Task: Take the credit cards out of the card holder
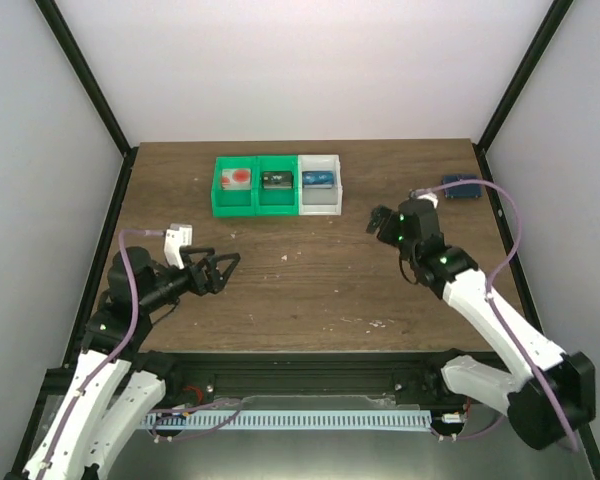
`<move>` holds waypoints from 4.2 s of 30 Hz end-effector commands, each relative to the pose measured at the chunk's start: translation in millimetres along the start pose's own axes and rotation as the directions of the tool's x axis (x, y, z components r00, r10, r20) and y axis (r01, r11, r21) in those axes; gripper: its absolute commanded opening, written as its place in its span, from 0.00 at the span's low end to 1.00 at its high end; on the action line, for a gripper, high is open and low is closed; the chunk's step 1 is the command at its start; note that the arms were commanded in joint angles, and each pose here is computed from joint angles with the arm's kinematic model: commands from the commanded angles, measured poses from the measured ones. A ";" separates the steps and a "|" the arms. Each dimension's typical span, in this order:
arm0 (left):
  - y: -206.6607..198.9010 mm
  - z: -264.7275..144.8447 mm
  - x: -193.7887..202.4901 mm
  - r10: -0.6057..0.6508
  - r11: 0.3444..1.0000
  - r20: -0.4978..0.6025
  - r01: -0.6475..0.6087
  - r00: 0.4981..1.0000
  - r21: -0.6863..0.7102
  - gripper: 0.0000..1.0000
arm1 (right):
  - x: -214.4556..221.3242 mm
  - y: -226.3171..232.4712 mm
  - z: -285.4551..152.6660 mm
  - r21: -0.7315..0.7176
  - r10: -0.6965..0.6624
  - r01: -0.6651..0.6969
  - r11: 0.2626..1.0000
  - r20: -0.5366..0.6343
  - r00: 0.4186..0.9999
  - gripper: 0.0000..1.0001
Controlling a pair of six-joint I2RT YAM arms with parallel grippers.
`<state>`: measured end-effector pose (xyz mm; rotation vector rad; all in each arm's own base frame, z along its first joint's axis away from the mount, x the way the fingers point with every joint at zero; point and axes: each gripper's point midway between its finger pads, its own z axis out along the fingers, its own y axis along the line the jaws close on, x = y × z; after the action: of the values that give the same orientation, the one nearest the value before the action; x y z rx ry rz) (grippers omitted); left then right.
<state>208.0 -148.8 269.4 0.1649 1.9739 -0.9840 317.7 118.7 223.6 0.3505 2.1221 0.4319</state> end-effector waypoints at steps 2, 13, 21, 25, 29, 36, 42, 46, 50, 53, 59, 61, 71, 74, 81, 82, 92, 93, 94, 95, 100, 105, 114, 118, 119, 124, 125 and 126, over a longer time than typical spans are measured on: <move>-13.7 -13.4 -22.6 0.157 0.988 0.083 -0.157 0.984 -0.001 1.00 | -56.3 -63.3 42.0 0.171 0.024 -0.052 0.984 0.161 0.987 0.97; -2.3 -17.5 -19.2 0.175 0.984 0.155 -0.170 0.972 -0.045 1.00 | -86.8 -168.0 137.9 0.560 -0.205 0.195 0.805 -0.046 0.978 0.56; -1.9 -14.2 -15.2 0.174 0.985 0.141 -0.169 0.975 -0.045 1.00 | -89.7 -217.2 192.6 0.669 -0.287 0.359 0.651 -0.220 0.932 0.34; -1.3 -12.2 -13.9 0.172 0.985 0.132 -0.168 0.976 -0.043 1.00 | -100.0 -238.9 207.8 0.691 -0.294 0.378 0.615 -0.244 0.924 0.34; -0.8 -13.4 -14.0 0.172 0.985 0.139 -0.167 0.975 -0.048 0.99 | -106.6 -253.6 223.1 0.695 -0.318 0.427 0.579 -0.289 0.903 0.34; 0.0 -13.9 -14.6 0.172 0.985 0.146 -0.166 0.974 -0.053 0.99 | -117.3 -260.6 234.7 0.696 -0.332 0.432 0.573 -0.285 0.899 0.34; -0.3 -14.9 -14.9 0.174 0.984 0.152 -0.167 0.973 -0.053 0.98 | -119.3 -264.4 252.2 0.685 -0.320 0.445 0.577 -0.311 0.895 0.34; 0.5 -17.2 -15.8 0.174 0.984 0.162 -0.166 0.971 -0.062 0.98 | -111.8 -277.2 254.4 0.700 -0.328 0.485 0.524 -0.359 0.874 0.34; 0.5 -18.4 -16.5 0.175 0.984 0.167 -0.166 0.970 -0.066 0.98 | -111.4 -287.1 256.2 0.710 -0.306 0.478 0.517 -0.368 0.878 0.34; 0.3 -18.2 -15.9 0.175 0.984 0.166 -0.167 0.970 -0.064 0.98 | -110.8 -286.6 258.5 0.704 -0.311 0.484 0.520 -0.372 0.874 0.33; 1.1 -19.1 -16.6 0.173 0.984 0.171 -0.163 0.970 -0.071 0.97 | -106.4 -290.8 260.3 0.703 -0.305 0.498 0.508 -0.394 0.867 0.23; 1.5 -18.7 -16.5 0.173 0.984 0.170 -0.163 0.970 -0.072 0.97 | -104.2 -290.8 260.8 0.700 -0.301 0.498 0.512 -0.397 0.867 0.19; 2.6 -18.4 -16.3 0.174 0.984 0.172 -0.163 0.970 -0.075 0.97 | -108.5 -270.8 258.5 0.668 -0.299 0.475 0.573 -0.370 0.880 0.01; 3.3 -18.3 -16.2 0.172 0.984 0.171 -0.160 0.970 -0.078 0.97 | -109.1 -257.9 254.2 0.646 -0.296 0.468 0.603 -0.363 0.884 0.00; 5.4 -19.1 -17.4 0.165 0.984 0.177 -0.151 0.970 -0.091 0.97 | -78.2 -222.8 229.3 0.574 -0.224 0.433 0.694 -0.400 0.889 0.01; 5.6 -18.5 -17.1 0.164 0.984 0.174 -0.150 0.971 -0.091 0.97 | -73.4 -213.7 222.5 0.561 -0.227 0.436 0.703 -0.404 0.886 0.00; 9.9 -13.5 -14.9 0.155 0.985 0.146 -0.141 0.977 -0.103 0.95 | -0.4 -116.5 163.7 0.339 -0.282 0.450 0.826 -0.443 0.851 0.00; 9.9 -13.1 -15.1 0.153 0.985 0.144 -0.139 0.978 -0.104 0.95 | 7.7 -104.1 157.3 0.304 -0.296 0.453 0.838 -0.443 0.846 0.00; 10.7 -12.0 -14.7 0.152 0.985 0.138 -0.138 0.979 -0.106 0.94 | 15.1 -88.7 149.9 0.261 -0.315 0.455 0.852 -0.438 0.842 0.00; 11.1 -10.7 -14.1 0.149 0.985 0.130 -0.135 0.980 -0.106 0.94 | 23.5 -75.3 142.6 0.216 -0.339 0.461 0.860 -0.434 0.835 0.00; 13.3 -2.7 -10.3 0.124 0.988 0.075 -0.116 0.989 -0.105 0.93 | 78.7 -17.0 105.8 -0.039 -0.423 0.452 0.891 -0.432 0.796 0.01; 17.0 4.8 -9.2 0.076 0.990 0.026 -0.072 0.997 -0.121 0.91 | 139.8 10.4 67.7 -0.191 -0.498 0.466 0.864 -0.462 0.734 0.00; -4.7 23.4 7.9 -0.116 0.991 -0.058 0.119 0.992 0.066 0.82 | 216.9 85.6 -0.3 -0.555 -0.614 0.360 0.750 -0.382 0.690 0.00; -6.9 32.9 23.9 -0.158 0.977 -0.130 0.174 0.979 0.121 0.76 | 253.1 94.4 -13.6 -0.610 -0.663 0.357 0.707 -0.397 0.635 0.01; -5.8 35.4 28.8 -0.174 0.973 -0.152 0.193 0.973 0.124 0.74 | 259.5 93.8 -14.1 -0.611 -0.669 0.359 0.705 -0.407 0.622 0.00; 9.4 43.7 52.5 -0.245 0.959 -0.203 0.268 0.948 0.093 0.67 | 281.0 85.2 -17.0 -0.610 -0.676 0.350 0.711 -0.458 0.576 0.08; 10.9 44.6 56.2 -0.257 0.955 -0.208 0.281 0.944 0.093 0.66 | 280.6 84.8 -18.4 -0.608 -0.672 0.344 0.715 -0.464 0.577 0.11; 12.3 45.5 59.8 -0.265 0.952 -0.213 0.290 0.940 0.096 0.65 | 279.5 85.3 -21.0 -0.609 -0.668 0.336 0.718 -0.468 0.579 0.13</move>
<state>214.4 -181.0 207.9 0.0655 2.1637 -1.2340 162.9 302.2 63.5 -0.8738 2.5338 0.7123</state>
